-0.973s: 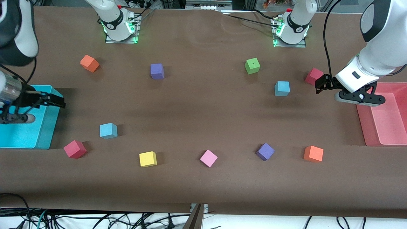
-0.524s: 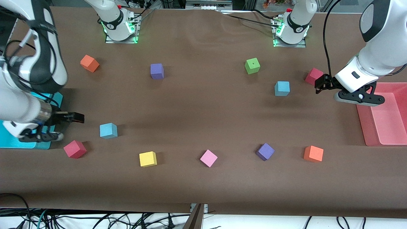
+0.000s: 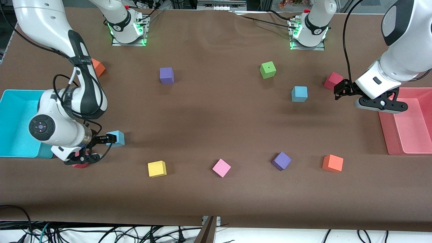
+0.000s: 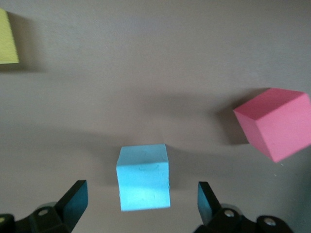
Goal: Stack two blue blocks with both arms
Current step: 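Move the right gripper down over the light blue cube near the cyan bin, then close the right gripper on the light blue cube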
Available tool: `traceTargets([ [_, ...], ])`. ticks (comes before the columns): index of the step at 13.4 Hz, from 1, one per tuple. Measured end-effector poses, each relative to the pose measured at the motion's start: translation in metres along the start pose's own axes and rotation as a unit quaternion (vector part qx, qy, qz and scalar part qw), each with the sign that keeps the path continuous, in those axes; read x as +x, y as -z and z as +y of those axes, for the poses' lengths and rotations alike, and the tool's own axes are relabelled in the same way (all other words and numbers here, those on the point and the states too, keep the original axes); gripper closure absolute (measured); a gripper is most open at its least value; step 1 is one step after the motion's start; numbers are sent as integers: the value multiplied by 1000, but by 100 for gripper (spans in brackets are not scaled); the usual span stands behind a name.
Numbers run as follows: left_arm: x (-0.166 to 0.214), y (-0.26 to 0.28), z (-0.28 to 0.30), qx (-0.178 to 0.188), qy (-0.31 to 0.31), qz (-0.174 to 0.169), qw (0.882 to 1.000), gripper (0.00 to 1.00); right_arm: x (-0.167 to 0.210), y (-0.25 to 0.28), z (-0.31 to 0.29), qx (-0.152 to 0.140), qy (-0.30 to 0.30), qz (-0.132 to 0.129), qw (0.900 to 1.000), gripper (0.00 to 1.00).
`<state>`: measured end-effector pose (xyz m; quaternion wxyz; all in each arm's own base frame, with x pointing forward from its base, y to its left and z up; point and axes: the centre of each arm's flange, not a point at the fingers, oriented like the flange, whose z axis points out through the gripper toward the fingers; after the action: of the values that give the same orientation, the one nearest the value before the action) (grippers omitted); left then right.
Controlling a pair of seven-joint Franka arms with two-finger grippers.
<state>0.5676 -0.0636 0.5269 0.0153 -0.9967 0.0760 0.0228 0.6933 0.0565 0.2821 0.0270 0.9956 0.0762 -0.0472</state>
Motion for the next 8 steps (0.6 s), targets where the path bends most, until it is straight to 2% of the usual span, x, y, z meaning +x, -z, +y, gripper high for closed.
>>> traceTargets([
  [8, 0, 0, -3, 0, 3, 0, 1000, 0, 4, -53, -4, -1, 3, -15, 1000, 0],
])
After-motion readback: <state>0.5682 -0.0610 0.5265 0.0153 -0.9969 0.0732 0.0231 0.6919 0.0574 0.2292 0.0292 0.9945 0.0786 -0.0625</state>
